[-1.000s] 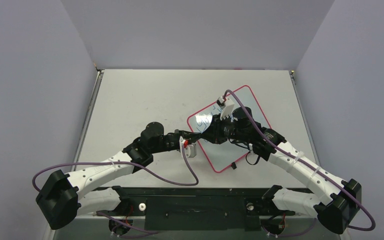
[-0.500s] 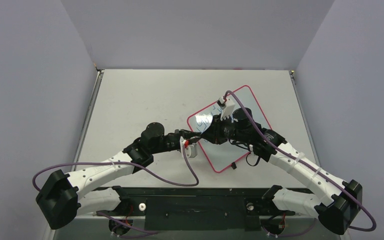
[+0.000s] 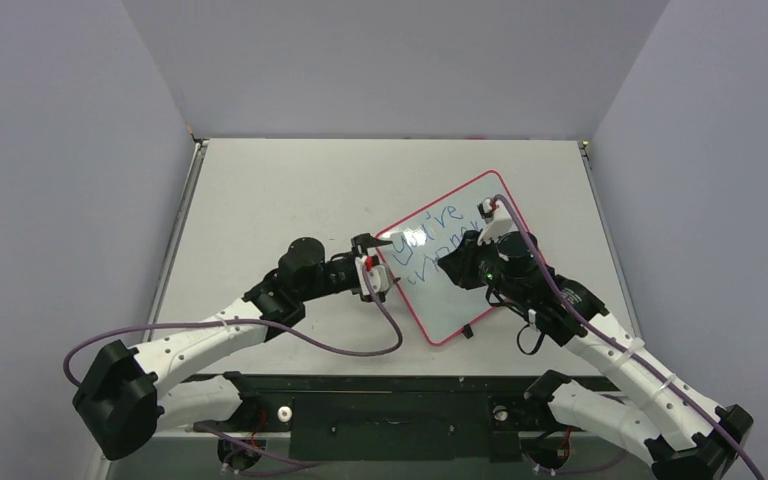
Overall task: Write a sentence on the whiteboard
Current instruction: Hold the whiteboard on the whiteboard stand.
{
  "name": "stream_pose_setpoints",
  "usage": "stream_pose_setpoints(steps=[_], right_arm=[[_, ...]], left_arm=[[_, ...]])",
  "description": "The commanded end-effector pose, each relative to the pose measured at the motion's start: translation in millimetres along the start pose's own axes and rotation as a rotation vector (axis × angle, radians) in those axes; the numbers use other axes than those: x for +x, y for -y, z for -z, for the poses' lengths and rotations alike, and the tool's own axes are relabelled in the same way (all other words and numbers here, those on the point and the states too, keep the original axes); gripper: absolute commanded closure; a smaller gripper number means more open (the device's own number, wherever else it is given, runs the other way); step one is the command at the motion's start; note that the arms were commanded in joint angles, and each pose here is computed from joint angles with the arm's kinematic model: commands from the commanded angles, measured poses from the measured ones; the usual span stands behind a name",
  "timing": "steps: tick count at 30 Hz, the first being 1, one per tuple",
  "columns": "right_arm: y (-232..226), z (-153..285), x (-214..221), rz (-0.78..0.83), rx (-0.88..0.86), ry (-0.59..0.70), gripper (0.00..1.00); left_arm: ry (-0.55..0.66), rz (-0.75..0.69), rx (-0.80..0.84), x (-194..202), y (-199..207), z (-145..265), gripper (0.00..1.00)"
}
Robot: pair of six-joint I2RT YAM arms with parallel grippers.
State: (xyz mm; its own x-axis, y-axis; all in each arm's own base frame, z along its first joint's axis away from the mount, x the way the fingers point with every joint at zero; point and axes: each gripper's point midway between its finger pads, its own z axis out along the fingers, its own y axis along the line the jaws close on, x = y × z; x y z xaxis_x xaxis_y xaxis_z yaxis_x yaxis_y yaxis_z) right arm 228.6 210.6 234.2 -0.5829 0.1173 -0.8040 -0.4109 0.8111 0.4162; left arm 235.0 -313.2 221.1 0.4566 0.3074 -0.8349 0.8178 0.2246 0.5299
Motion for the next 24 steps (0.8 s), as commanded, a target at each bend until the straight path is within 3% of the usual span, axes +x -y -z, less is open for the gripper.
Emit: stream_pose_setpoints(steps=[1,10,18,24], right_arm=[[28.2,7.8,1.9,0.025,0.127,0.034,1.0],[51.0,16.9,20.5,0.065,0.219,0.003,1.0],[50.7,19.0,32.4,0.123,0.28,-0.007,1.0],[44.9,16.8,40.5,0.132,0.282,-0.017,1.0]], left_arm=[[0.029,0.209,-0.114,-17.5,-48.2,-3.1,0.33],[0.042,0.628,-0.237,-5.8,-109.0,-9.8,0.34],[-0.085,0.947,-0.186,27.0,-115.4,-34.1,0.4],[-0.155,1.132,-0.047,48.2,-102.2,-57.3,0.49]])
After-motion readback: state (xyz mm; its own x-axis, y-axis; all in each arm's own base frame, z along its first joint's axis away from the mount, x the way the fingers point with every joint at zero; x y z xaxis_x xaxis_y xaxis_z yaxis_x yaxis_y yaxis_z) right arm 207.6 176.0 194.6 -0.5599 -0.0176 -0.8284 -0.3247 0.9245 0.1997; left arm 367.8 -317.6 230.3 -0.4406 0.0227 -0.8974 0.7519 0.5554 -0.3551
